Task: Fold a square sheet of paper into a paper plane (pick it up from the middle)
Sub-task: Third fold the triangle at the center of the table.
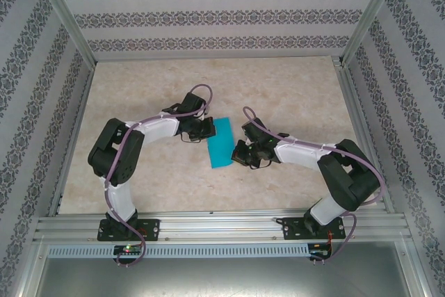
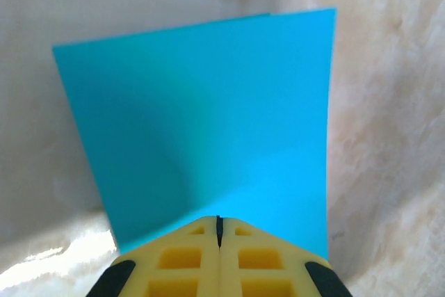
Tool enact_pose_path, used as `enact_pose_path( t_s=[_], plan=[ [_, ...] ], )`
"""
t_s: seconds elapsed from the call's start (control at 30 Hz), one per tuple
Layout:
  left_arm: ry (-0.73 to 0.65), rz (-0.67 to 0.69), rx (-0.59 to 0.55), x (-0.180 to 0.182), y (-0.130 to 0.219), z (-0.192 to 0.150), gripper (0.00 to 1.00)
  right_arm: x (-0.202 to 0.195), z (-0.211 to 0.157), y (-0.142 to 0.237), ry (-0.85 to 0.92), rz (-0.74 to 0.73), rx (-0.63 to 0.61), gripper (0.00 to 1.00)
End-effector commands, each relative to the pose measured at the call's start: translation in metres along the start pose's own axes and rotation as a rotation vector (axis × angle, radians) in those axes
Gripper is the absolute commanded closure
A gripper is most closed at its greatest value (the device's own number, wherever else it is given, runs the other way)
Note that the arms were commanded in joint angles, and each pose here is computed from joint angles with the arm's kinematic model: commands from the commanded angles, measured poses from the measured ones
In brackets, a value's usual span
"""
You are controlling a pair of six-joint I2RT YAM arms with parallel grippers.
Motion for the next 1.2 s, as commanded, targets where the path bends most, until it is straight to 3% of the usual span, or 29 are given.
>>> enact_pose_path(
  t_s=[0.0,0.57,0.9,1.17],
  plan=[
    [0.005,0.132,0.057,0.03,-0.012,-0.007,1.0,0.006,0.0,0.0,-0.005,0.005,0.024,1.0],
    [-0.015,0.17,0.116,0.051,-0.022,-0.025,1.0,0.068,0.027,-0.015,0.092,0.221,-0.006,1.0],
    [-0.041,0.075,0.053,0.016,-0.001,-0.002,1.0,0.066,0.033,-0.044,0.092,0.223,-0.006,1.0],
    [0.014,0.101,-0.007,0.027,0.004,0.01,1.0,0.059,0.031,-0.048,0.094,0.216,-0.002,1.0]
  ],
)
Point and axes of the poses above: each hand's point on the last joint's axis, 136 mm out from that joint toward the fingers, its own y axis back along the fingers, its own x axis along the line the jaws close on, z = x × y, the point moved 2 cm from there along y, back along the fingers, and after that the axes turned 3 degrees about y, right-handed, at the moved point
